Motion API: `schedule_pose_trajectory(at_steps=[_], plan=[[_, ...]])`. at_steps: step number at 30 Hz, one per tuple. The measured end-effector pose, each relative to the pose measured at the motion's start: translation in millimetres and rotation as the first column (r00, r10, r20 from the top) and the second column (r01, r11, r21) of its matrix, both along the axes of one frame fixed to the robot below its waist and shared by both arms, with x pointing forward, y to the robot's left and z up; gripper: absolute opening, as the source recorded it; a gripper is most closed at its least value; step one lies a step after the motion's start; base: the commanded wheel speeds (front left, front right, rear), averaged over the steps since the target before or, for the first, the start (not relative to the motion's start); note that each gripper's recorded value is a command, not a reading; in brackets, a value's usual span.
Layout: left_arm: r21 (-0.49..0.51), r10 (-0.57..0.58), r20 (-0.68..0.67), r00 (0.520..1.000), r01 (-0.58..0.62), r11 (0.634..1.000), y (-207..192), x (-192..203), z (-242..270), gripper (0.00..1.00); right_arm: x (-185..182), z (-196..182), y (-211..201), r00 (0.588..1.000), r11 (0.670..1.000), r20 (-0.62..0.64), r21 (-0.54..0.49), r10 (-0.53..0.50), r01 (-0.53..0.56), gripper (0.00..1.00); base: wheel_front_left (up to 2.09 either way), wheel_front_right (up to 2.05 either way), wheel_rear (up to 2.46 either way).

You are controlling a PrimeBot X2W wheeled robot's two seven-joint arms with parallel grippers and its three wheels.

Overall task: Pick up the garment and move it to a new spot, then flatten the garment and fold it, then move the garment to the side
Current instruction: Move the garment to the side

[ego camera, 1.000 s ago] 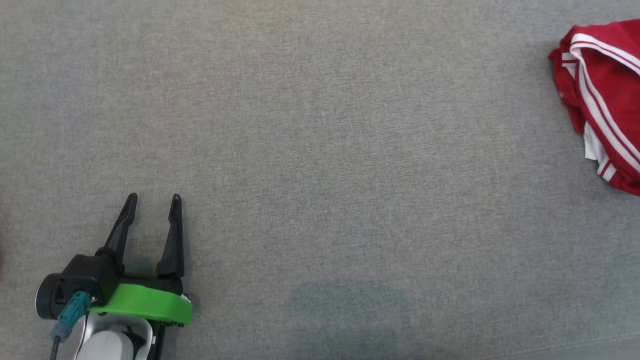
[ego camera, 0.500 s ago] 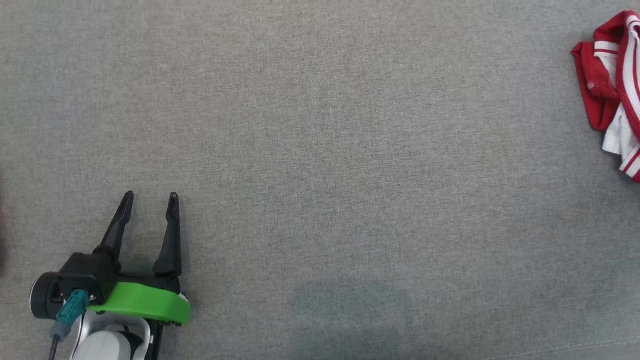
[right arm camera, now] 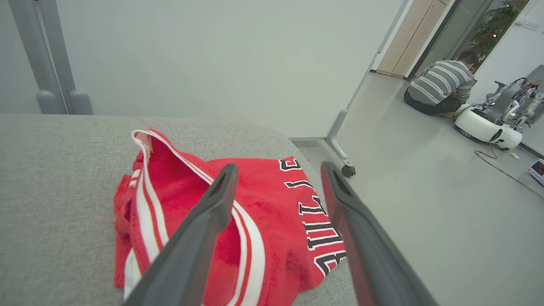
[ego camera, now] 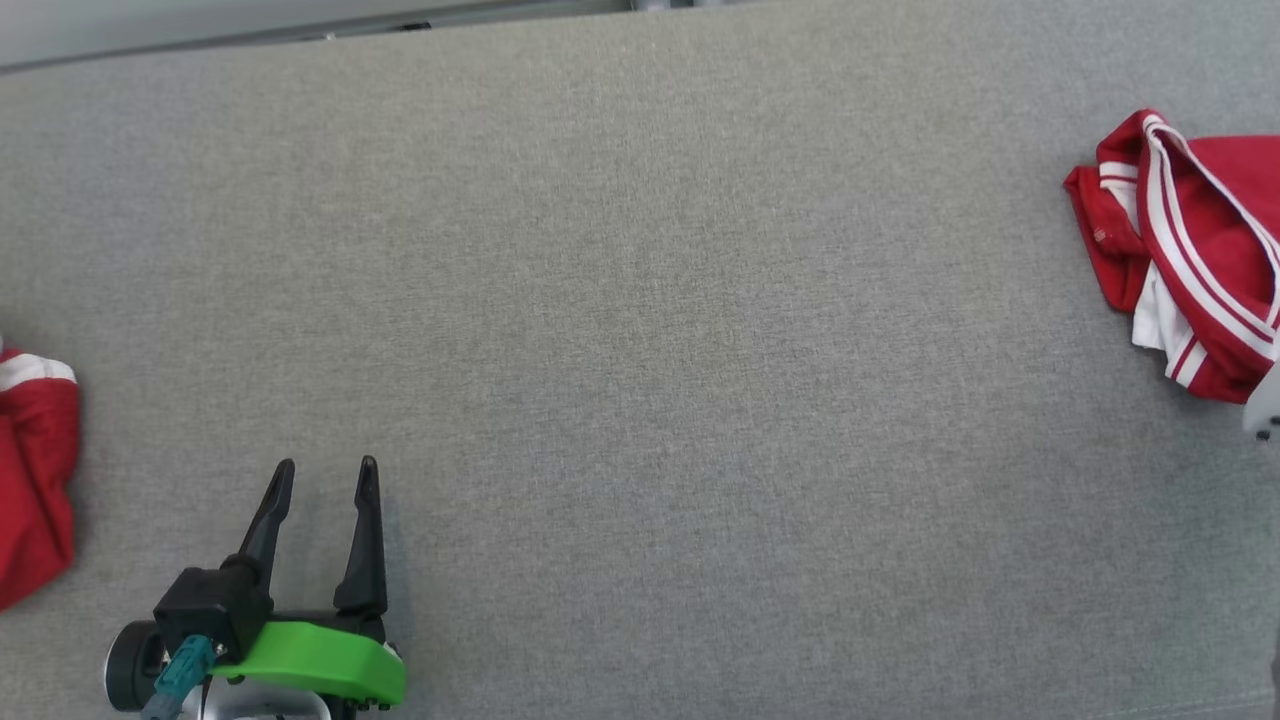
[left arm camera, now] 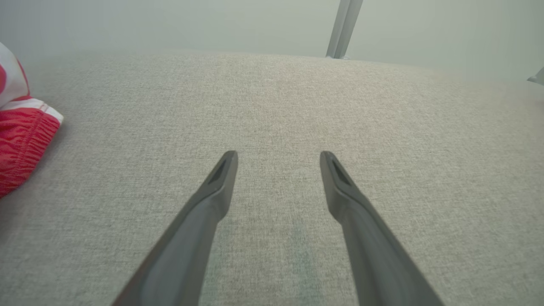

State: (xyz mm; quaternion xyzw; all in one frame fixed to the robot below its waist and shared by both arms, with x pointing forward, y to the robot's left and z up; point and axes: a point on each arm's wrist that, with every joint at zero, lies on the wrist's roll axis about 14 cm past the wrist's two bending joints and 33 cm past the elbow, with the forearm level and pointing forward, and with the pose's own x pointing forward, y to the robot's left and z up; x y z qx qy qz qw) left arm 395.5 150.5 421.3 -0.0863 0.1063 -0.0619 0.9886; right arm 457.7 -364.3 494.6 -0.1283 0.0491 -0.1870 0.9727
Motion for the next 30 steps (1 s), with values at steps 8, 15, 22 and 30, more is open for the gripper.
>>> schedule_pose_trajectory(at_steps=[8, 15, 22, 30], plan=[[0.021, 0.047, 0.041, 0.998, -0.048, 0.999, 16, -23, 15, 1.00, -38, 22, 47, 0.983, 0.992, 0.136, 0.013, 0.126, -0.129, 1.00, 0.00, 0.00, 0.00], [0.049, 0.093, 0.090, 0.992, -0.098, 0.994, 36, -40, 30, 1.00, -74, 21, 93, 0.960, 0.970, 0.149, 0.020, 0.237, -0.243, 1.00, 0.00, 0.00, 0.00], [0.061, 0.114, 0.149, 0.982, -0.124, 0.990, 47, -53, 47, 1.00, -99, 19, 120, 0.944, 0.952, 0.153, 0.046, 0.292, -0.302, 1.00, 0.00, 0.00, 0.00], [0.056, 0.137, 0.172, 0.975, -0.148, 0.987, 56, -65, 53, 1.00, -102, 14, 146, 0.923, 0.928, 0.145, 0.062, 0.356, -0.368, 1.00, 0.00, 0.00, 0.00]])
